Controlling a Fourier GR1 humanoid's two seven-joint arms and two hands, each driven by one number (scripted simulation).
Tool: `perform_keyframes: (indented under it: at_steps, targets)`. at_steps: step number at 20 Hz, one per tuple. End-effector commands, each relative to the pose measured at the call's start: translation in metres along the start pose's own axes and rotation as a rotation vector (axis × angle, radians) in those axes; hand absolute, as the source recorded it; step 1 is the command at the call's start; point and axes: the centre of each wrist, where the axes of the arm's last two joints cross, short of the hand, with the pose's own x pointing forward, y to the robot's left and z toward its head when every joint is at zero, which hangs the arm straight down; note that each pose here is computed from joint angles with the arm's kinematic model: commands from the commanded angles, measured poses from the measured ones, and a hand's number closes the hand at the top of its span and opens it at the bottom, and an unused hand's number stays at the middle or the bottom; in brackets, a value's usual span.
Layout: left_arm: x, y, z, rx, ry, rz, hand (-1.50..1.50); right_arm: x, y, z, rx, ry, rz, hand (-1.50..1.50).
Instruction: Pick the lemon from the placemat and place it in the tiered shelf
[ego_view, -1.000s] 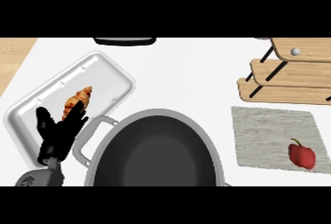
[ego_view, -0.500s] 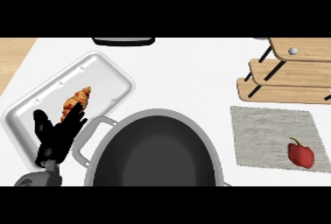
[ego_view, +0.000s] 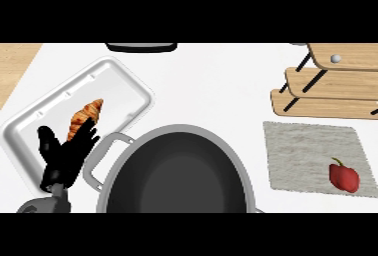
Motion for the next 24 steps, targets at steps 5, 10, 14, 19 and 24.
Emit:
perform_keyframes:
  at_steps: [5,10,14,19,24]
  targets:
    - [-0.003,0.003,-0.004,0.009,0.013,-0.005,0.00,0.005,-0.050,0.006,-0.159,0.029,-0.245,-1.50]
    - [-0.003,-0.009,0.007,0.001,0.009,-0.012,0.00,-0.009,-0.079,0.019,-0.350,0.091,-0.152,-1.50]
    - [0.011,0.008,-0.002,0.006,0.009,-0.006,0.00,-0.021,-0.120,0.038,-0.461,0.127,-0.264,-1.50]
    - [0.006,0.006,-0.001,0.008,-0.012,-0.010,0.00,-0.026,-0.174,0.070,-0.502,0.173,-0.342,-1.50]
    - [-0.001,-0.005,-0.006,-0.011,0.007,0.000,0.00,-0.056,-0.202,0.102,-0.447,0.133,-0.354,-1.50]
